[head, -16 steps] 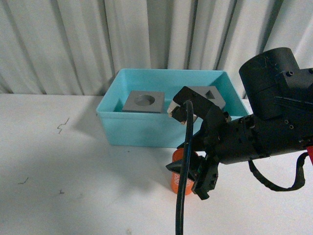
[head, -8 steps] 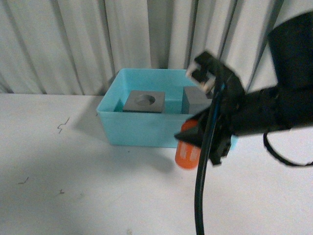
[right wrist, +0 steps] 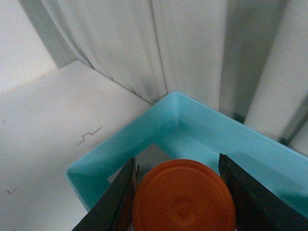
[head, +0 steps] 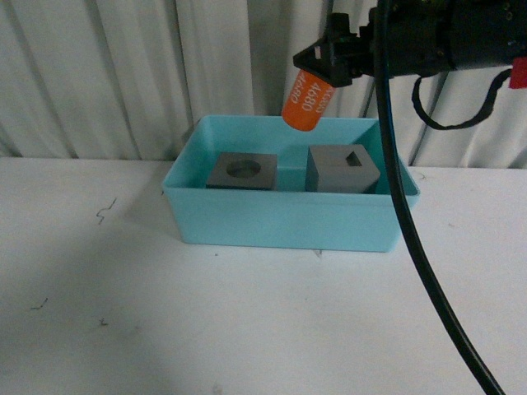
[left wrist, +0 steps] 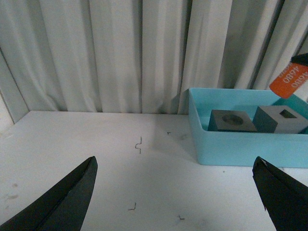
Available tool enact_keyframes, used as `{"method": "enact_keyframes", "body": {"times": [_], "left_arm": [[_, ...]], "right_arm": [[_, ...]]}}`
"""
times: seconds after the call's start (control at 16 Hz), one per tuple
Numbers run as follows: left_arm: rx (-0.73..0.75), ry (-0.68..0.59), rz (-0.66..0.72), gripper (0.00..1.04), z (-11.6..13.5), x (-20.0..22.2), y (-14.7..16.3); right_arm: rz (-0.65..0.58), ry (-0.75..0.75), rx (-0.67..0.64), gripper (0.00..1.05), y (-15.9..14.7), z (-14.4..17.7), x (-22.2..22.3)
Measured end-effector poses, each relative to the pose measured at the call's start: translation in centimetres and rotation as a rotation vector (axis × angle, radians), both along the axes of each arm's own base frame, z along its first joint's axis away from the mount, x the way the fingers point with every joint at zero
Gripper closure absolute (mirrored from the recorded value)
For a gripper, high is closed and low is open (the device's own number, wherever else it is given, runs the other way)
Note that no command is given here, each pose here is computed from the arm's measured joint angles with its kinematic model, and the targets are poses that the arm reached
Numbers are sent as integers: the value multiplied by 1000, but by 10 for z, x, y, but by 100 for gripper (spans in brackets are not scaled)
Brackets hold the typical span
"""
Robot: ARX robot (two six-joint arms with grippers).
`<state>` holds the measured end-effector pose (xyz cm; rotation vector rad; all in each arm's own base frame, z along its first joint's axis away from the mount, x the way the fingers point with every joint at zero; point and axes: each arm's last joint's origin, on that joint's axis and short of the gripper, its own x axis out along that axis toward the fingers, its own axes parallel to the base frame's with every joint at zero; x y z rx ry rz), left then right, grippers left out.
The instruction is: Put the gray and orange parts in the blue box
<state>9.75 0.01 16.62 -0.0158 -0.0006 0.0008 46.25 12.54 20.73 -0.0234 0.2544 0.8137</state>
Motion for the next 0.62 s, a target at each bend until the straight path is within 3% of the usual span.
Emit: {"method": "enact_keyframes", "body": {"times": [0.25, 0.62], "left_arm": [[0, 0, 0, 7, 0, 0, 0], [0, 0, 0, 7, 0, 0, 0]], "right_arm": [[13, 22, -7, 58, 24, -13, 1], [-21, 91, -53, 58, 22, -42, 0]]}}
